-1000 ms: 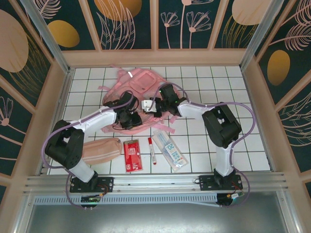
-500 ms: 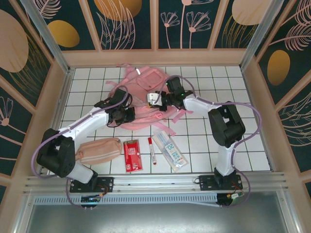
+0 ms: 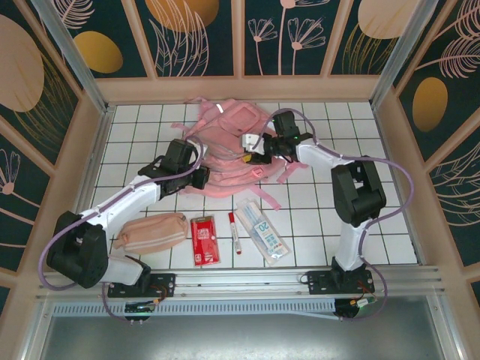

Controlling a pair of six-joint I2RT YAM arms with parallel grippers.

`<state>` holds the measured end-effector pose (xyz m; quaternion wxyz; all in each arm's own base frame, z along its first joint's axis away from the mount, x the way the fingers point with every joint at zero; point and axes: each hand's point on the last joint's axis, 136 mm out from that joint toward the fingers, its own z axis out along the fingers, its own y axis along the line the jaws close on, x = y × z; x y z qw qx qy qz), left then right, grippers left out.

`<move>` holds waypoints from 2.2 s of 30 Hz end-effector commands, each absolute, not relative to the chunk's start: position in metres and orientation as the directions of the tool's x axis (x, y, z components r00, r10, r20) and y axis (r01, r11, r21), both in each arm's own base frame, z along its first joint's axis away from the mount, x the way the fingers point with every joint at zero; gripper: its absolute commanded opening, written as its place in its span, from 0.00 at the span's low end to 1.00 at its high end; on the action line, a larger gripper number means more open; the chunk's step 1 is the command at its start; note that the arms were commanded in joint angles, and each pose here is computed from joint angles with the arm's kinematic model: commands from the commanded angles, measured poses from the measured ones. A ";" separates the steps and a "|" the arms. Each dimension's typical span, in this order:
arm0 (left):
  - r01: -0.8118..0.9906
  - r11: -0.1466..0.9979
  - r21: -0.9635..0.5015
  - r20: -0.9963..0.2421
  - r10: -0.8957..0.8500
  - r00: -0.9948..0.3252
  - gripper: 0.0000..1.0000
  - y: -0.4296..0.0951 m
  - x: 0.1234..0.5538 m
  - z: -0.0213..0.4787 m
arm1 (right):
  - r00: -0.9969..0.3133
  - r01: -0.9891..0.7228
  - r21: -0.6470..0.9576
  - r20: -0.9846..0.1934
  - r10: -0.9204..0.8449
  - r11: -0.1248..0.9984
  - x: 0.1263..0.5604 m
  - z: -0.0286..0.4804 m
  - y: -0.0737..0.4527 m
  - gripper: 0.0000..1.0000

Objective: Pack the student bag

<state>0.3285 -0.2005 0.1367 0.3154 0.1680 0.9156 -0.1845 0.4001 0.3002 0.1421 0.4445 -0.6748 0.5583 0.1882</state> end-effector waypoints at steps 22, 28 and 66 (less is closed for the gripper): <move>0.576 0.730 -0.367 -0.739 0.148 -0.657 0.00 -0.244 0.342 0.169 | 0.231 -0.940 -0.341 -0.693 -0.683 0.028 0.348 0.125 0.336 0.50; 0.590 0.728 -0.349 -0.764 0.143 -0.629 0.00 -0.242 0.342 0.176 | 0.185 -0.939 -0.342 -0.611 -0.770 0.045 0.357 0.103 0.328 0.17; 0.633 0.697 -0.337 -0.792 0.154 -0.591 0.00 -0.218 0.334 0.164 | 0.151 -0.921 -0.344 -0.746 -0.649 0.181 0.345 0.136 0.359 0.65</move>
